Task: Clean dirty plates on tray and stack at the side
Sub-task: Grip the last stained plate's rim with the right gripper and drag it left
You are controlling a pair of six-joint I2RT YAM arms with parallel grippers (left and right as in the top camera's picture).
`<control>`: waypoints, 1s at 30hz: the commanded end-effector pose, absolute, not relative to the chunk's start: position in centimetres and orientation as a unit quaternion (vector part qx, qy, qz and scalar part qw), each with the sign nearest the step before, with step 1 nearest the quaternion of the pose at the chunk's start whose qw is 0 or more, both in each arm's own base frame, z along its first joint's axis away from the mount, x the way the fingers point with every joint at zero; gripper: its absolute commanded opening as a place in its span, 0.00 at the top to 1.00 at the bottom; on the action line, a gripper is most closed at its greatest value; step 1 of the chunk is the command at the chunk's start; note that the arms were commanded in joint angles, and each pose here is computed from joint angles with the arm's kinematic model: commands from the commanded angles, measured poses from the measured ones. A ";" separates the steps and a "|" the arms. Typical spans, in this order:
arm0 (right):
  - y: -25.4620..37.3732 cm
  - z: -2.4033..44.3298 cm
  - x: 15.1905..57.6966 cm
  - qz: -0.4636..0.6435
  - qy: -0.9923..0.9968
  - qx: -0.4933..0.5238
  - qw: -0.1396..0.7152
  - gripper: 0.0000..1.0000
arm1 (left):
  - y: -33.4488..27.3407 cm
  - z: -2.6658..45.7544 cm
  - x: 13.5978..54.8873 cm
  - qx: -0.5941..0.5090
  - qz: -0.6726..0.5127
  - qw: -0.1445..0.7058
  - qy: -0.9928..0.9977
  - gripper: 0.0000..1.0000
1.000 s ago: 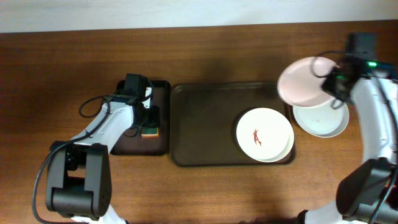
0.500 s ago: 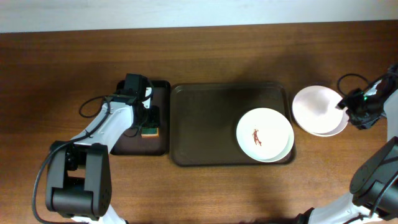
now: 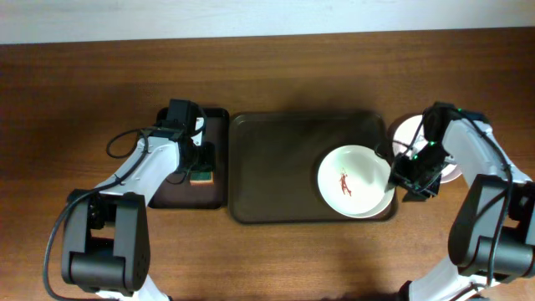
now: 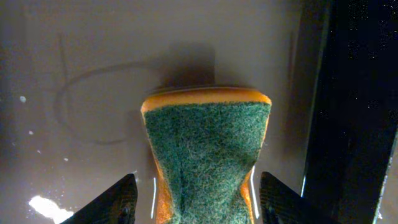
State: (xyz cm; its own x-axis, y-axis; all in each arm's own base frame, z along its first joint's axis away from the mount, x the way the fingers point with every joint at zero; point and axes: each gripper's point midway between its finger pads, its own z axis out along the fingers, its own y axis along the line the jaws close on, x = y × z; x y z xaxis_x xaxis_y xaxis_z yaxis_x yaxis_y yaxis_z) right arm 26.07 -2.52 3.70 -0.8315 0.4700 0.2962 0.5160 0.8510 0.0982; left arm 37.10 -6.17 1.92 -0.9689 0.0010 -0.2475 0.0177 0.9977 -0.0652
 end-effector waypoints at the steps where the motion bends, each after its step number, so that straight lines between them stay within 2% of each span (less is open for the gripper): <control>1: -3.1 3.0 25.0 -0.053 -0.947 -0.281 0.145 0.55 | -6.4 1.5 36.8 0.011 -0.036 0.118 0.992 0.39; 20: -0.3 2.9 25.1 -0.054 -0.958 -0.238 0.149 0.55 | -6.4 1.5 36.8 0.011 -0.036 0.117 0.992 0.40; 24: -0.1 1.2 24.7 -0.059 -0.959 -0.238 0.144 0.57 | -6.4 1.5 36.8 0.011 -0.036 0.118 0.992 0.41; 26: 0.4 0.2 25.0 -0.076 -0.960 -0.238 0.129 0.68 | -6.4 1.5 36.8 0.011 -0.036 0.118 0.992 0.41; 27: 0.5 -0.1 25.2 -0.081 -0.960 -0.238 0.122 0.83 | -6.4 1.5 36.8 0.011 -0.036 0.118 0.992 0.41; 28: 0.5 -0.2 25.5 -0.083 -0.961 -0.238 0.117 0.94 | -6.4 1.5 36.8 0.011 -0.036 0.118 0.992 0.41; 30: 0.6 -0.2 26.4 -0.091 -0.962 -0.237 0.100 0.96 | -6.4 1.5 36.8 0.011 -0.036 0.118 0.992 0.41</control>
